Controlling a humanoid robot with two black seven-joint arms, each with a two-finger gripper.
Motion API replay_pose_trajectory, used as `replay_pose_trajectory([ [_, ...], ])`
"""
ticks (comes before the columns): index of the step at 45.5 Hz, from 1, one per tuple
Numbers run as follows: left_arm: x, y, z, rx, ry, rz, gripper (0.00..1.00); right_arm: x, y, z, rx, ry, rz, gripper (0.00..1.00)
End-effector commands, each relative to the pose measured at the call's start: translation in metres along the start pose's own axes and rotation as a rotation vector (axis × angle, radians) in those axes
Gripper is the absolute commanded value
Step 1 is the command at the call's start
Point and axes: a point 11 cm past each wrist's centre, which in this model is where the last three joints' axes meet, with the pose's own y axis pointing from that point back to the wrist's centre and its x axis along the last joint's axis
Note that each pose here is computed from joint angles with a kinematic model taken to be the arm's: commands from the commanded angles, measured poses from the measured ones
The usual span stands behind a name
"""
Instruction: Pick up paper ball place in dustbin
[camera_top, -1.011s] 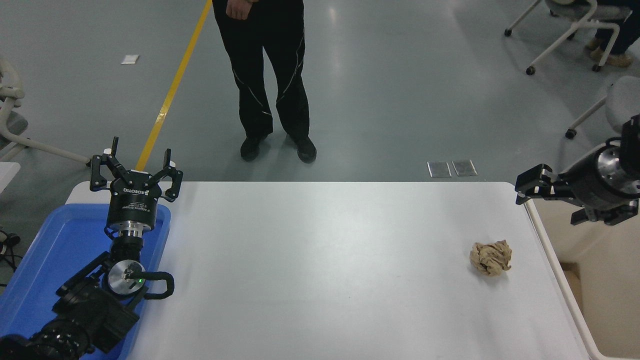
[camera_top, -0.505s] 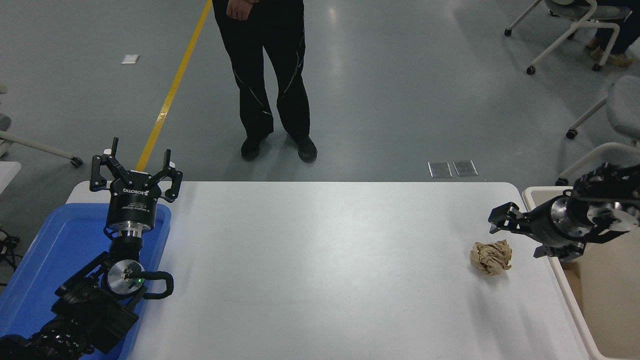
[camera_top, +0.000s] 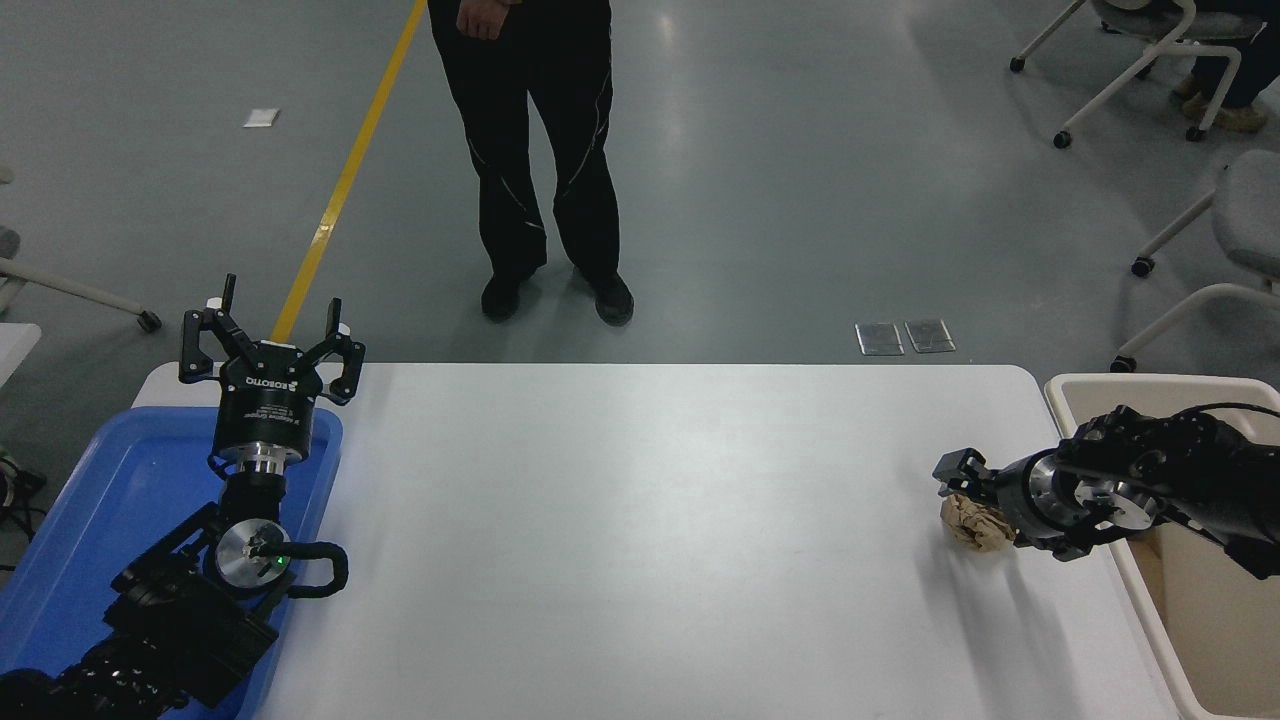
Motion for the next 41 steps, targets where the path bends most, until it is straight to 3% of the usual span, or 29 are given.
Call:
replay_pose_trajectory([
  [1,0.0,0.0,0.0,-0.001,0.0,0.0,0.99,-0.001,-0.011,0.0,-0.008,-0.002,0.037,0.91],
  [6,0.0,0.0,0.0,-0.001,0.0,0.0,0.99,-0.001,-0.011,0.002,-0.016,0.013,0.042,0.68],
  [12,0.0,0.0,0.0,-0.001,0.0,0.0,0.99,-0.003,-0.013,0.005,-0.024,0.024,0.037,0.33],
  [16,0.0,0.0,0.0,-0.001,0.0,0.0,0.99,-0.004,-0.013,0.006,-0.026,0.026,0.036,0.0],
  [30,0.0,0.0,0.0,0.001,0.0,0.0,0.99,0.007,-0.006,0.004,-0.023,0.029,0.05,0.0],
  [41,-0.001,-0.001,0.0,0.0,0.0,-0.002,0.99,0.037,0.04,0.011,-0.002,0.033,0.02,0.0],
])
